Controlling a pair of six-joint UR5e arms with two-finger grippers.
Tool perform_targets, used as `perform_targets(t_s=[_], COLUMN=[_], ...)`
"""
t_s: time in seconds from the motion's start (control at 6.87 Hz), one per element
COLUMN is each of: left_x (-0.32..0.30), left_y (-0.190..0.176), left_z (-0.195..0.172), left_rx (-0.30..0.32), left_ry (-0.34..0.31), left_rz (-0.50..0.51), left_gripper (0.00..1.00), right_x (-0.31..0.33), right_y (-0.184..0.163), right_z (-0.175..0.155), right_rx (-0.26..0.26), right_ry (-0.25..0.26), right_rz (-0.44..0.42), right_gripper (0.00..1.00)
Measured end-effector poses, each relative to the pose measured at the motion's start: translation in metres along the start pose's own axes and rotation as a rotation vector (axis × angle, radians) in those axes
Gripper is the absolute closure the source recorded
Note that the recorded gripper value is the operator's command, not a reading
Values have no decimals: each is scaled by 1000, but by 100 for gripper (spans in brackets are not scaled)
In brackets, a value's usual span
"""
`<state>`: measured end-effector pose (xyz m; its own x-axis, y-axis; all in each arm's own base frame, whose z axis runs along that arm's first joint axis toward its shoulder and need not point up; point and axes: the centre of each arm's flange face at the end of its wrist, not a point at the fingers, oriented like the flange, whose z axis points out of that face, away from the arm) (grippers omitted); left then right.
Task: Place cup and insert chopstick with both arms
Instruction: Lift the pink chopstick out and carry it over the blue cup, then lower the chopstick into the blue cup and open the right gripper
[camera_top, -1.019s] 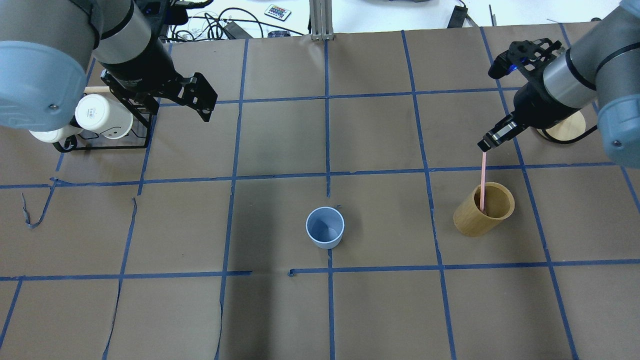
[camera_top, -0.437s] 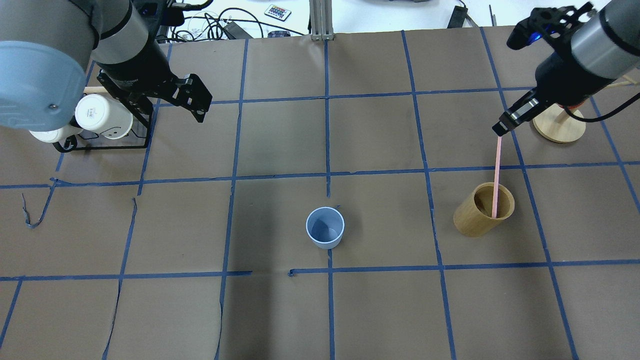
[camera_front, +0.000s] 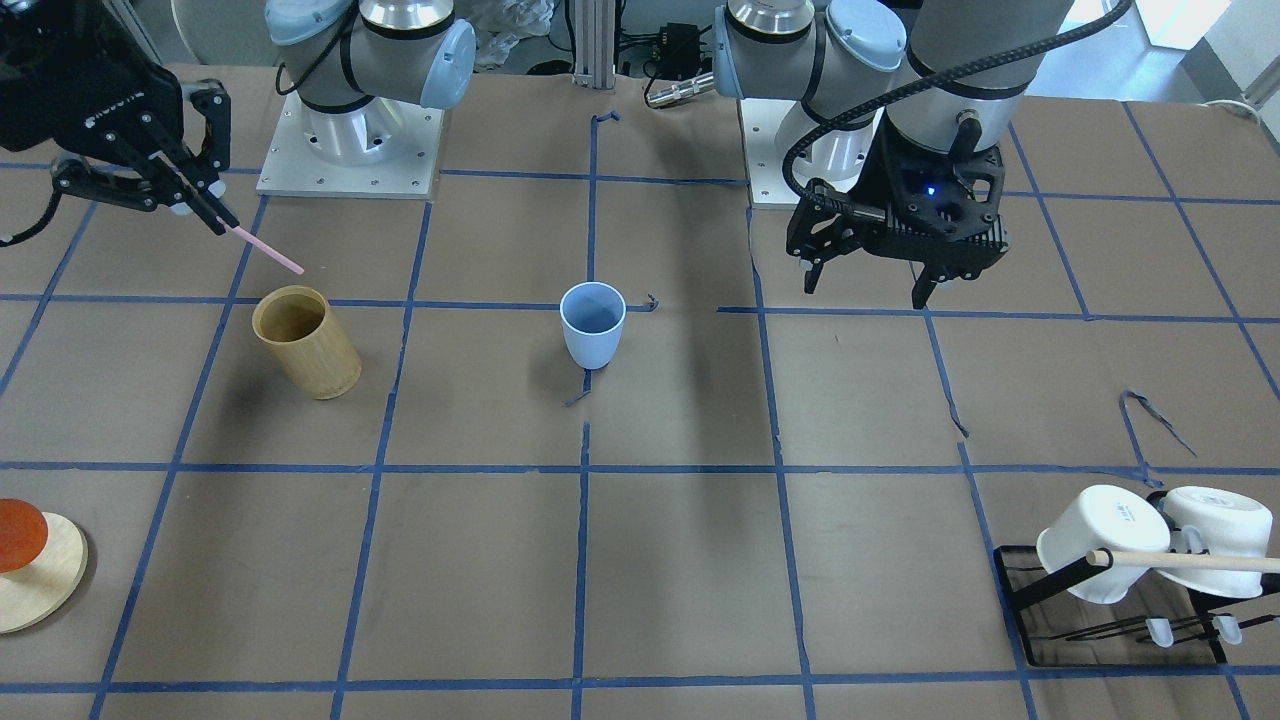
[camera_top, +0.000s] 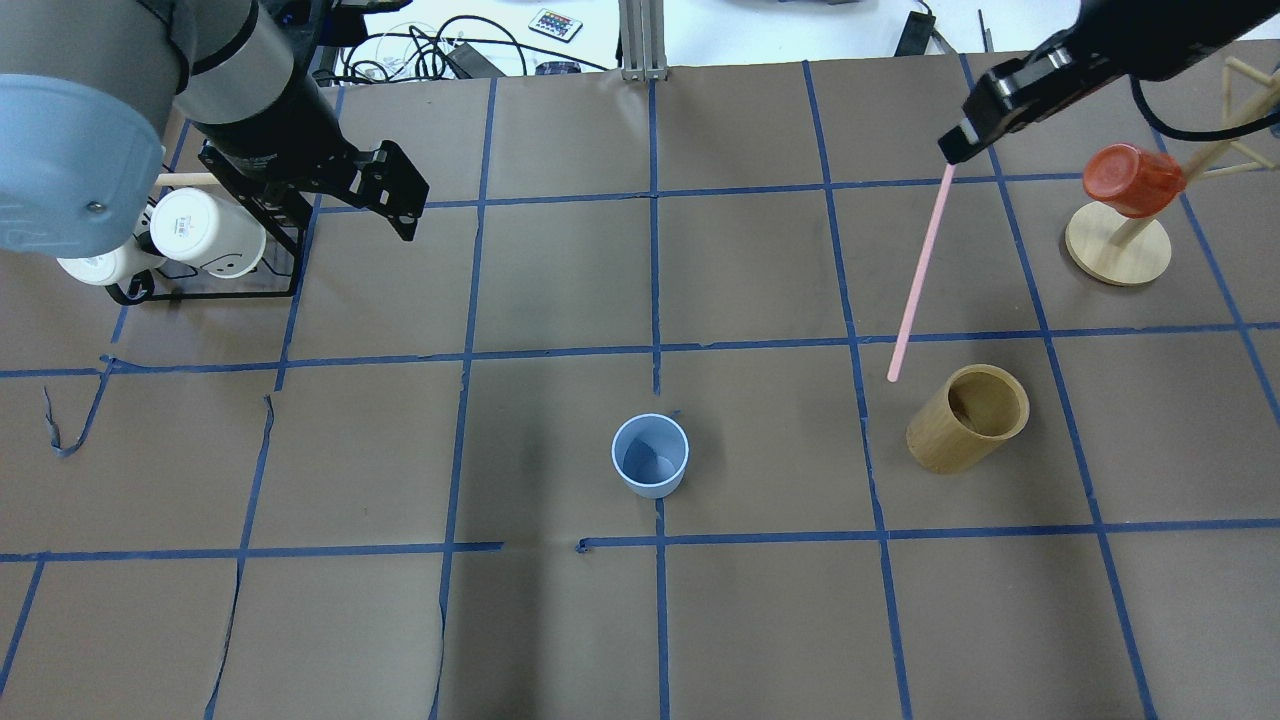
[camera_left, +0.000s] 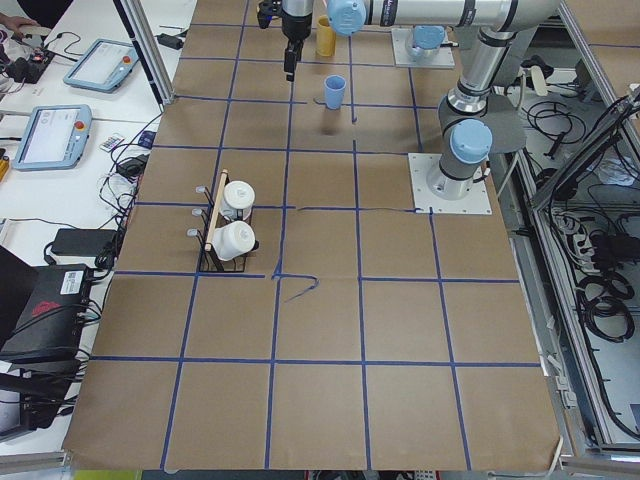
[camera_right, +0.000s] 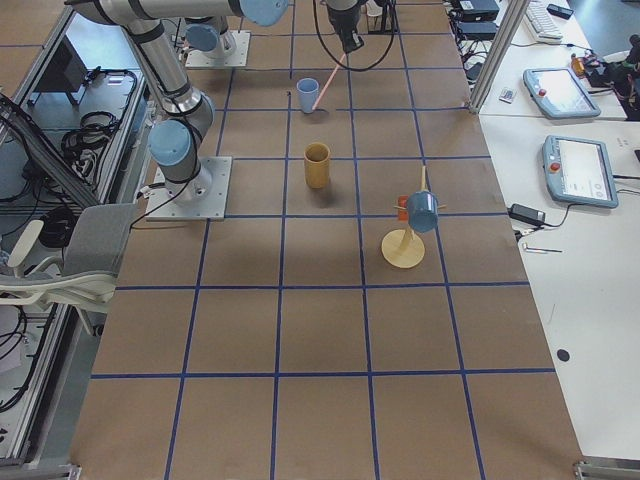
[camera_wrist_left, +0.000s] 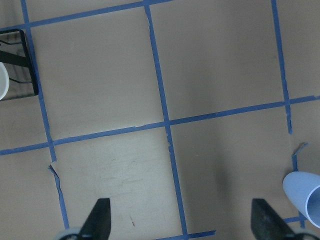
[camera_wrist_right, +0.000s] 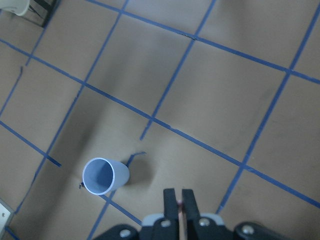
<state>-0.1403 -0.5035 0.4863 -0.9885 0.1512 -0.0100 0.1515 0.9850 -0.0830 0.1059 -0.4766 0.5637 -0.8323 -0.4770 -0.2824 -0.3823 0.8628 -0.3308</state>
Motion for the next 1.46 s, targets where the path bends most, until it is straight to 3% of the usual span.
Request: perform_targets(t_s=[0.29,0.58,0.73,1.02,1.17,1.31,1.46], left_x=[1,3,4,5,4,4,4], left_y=[1,2,3,6,6,6,7], left_z=[-4,-7,-10,-13,-13,-13,-14], left_rx=[-20,-19,-15,-10,-10,-8,-8], left_ry=[14,16,16,10,10,11,9], left_rz=[-35,-81,-95,-111,-113,-114,-114], left_gripper=[0,0,0,0,0,0,0], right_x=[-55,-93,-103,-118,-119,-119,-119], right_y=[-30,-30,-15,5,8,10,10], right_z=[48,124,159,193,197,199,200], right_rx=[75,114,91,37,25,19,17], right_ry=[-16,-37,-51,-43,-18,-5,0], right_rz=[57,135,162,165,164,164,163], right_gripper=[98,98,98,98,89,24,0])
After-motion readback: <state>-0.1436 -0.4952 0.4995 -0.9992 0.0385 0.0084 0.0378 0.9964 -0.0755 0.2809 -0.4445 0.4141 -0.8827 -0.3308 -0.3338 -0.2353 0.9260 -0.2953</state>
